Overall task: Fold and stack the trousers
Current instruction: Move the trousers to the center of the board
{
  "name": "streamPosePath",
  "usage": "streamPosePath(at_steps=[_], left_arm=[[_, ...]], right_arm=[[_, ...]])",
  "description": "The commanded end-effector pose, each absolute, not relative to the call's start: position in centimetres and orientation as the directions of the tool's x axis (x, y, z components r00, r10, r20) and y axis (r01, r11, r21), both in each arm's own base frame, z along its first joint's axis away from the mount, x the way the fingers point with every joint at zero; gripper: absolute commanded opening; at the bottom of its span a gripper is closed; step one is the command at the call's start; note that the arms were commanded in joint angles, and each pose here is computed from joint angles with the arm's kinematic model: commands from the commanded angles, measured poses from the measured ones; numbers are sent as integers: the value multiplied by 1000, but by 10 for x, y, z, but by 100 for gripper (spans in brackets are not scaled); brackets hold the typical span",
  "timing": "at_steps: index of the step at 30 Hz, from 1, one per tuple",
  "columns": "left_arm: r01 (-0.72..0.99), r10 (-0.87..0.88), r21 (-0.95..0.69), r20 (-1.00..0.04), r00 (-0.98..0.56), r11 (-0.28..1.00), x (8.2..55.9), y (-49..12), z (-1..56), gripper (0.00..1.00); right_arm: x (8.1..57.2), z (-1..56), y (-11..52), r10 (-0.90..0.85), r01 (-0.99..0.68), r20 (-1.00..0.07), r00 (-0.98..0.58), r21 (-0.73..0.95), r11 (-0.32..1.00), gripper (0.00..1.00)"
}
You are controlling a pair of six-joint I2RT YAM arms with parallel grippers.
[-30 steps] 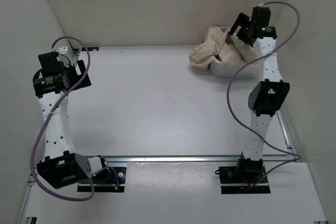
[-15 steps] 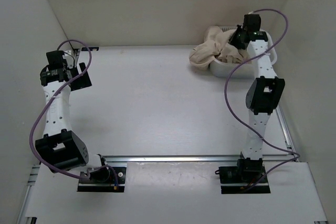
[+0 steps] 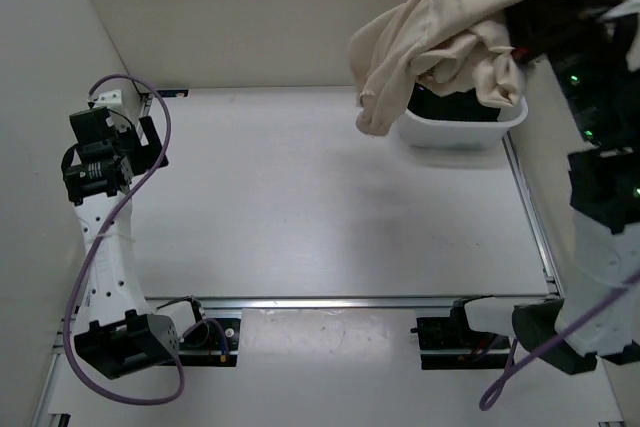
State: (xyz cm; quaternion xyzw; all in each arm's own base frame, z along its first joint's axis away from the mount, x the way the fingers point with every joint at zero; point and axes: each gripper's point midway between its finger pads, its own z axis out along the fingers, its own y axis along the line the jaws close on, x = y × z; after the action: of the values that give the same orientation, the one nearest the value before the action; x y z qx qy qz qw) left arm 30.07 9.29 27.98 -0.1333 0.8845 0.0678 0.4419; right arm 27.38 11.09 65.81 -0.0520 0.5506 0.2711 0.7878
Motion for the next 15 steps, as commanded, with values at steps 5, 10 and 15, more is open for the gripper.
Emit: streamPosePath(at_steps=[5, 10, 15], left_arm=[[-264, -152, -17, -852, -502, 964, 294, 83, 305, 100], [-264, -160, -18, -834, -527, 964, 288, 81, 295, 100], [-283, -162, -5, -829, -535, 959, 285, 85, 294, 100]], right_arm=[[329, 592, 155, 417, -567, -908, -47, 368, 737, 0], [396, 478, 246, 206, -607, -899, -386, 415, 677, 0], [405, 357, 407, -84, -762, -808, -583, 508, 403, 28]])
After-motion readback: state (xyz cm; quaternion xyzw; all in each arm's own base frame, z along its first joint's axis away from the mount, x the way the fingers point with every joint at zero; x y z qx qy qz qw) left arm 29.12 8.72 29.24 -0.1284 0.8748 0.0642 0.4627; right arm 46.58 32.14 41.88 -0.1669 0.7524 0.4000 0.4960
